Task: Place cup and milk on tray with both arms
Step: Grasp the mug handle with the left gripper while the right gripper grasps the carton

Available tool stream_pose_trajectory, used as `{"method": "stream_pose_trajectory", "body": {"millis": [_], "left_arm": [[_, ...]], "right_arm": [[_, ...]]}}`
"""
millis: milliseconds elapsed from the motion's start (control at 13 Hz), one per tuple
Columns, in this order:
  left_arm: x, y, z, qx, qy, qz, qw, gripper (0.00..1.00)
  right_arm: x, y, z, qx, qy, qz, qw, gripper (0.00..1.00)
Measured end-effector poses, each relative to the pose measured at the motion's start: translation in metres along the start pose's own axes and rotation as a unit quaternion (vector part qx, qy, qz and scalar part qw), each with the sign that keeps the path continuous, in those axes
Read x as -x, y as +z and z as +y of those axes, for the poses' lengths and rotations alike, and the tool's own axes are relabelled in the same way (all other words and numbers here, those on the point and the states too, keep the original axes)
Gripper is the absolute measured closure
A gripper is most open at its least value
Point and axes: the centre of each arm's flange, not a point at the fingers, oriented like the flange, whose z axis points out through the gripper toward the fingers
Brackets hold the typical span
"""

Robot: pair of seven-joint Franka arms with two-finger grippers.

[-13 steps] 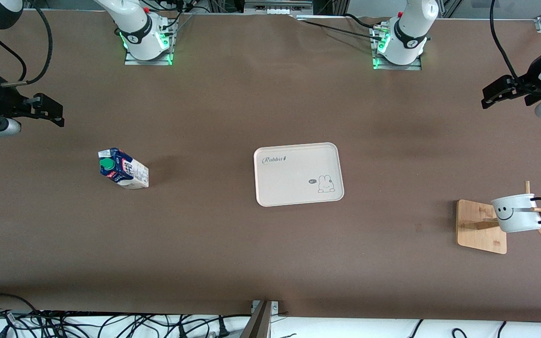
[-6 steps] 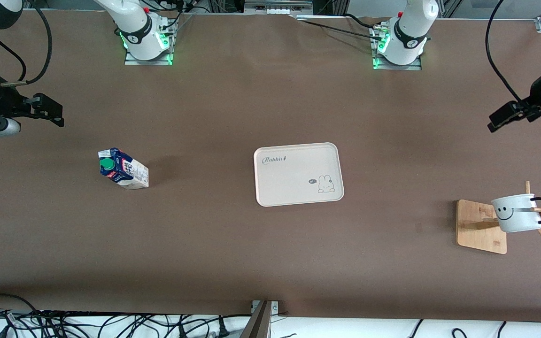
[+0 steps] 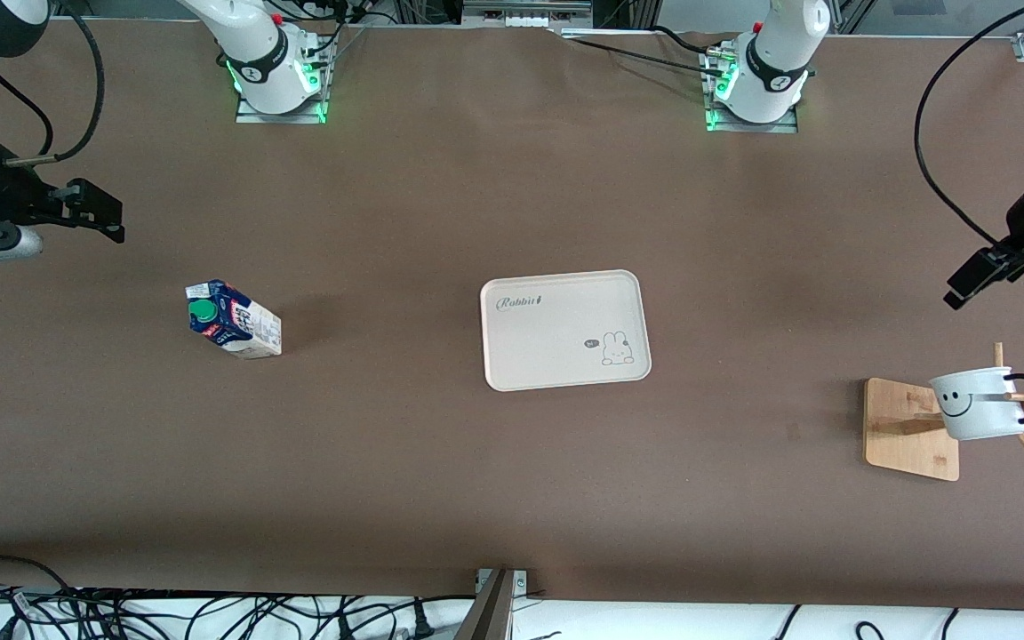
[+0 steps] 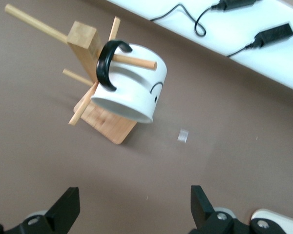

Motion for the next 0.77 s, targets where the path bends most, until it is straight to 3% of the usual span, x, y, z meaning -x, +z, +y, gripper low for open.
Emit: {"method": "stream_pose_trajectory", "body": {"millis": [77,231,385,615,692,769], "left_arm": [[0.005,0.013,-0.003,0.01,-0.004,0.023,1.0,0.0],[0.015,0.035,-0.007,0.037,-0.016,0.074,0.996,0.0],[0.022,0.054,-0.012,0.053,-0.029,0.103,0.993,0.0],[0.016,0.082,-0.024,0.063,-0.052,0.129,0.988,0.04],[0.015,0.092,-0.027,0.069,-0.069,0.132,0.986,0.11],[0.014,0.103,-0.028,0.075,-0.084,0.135,0.984,0.11]], "right_arm": [[-0.003,0.007,-0.006,0.0,-0.007,-0.008,1.0,0.0],[-0.011,0.037,-0.024,0.002,-0.024,-0.049,0.999,0.0],[-0.021,0.066,-0.033,0.002,-0.032,-0.078,0.996,0.0],[-0.042,0.12,-0.03,-0.006,-0.026,-0.081,0.996,0.0],[-0.045,0.141,-0.026,-0.008,-0.021,-0.081,0.996,0.0],[-0.046,0.158,-0.021,-0.01,-0.015,-0.082,0.996,0.0]]}}
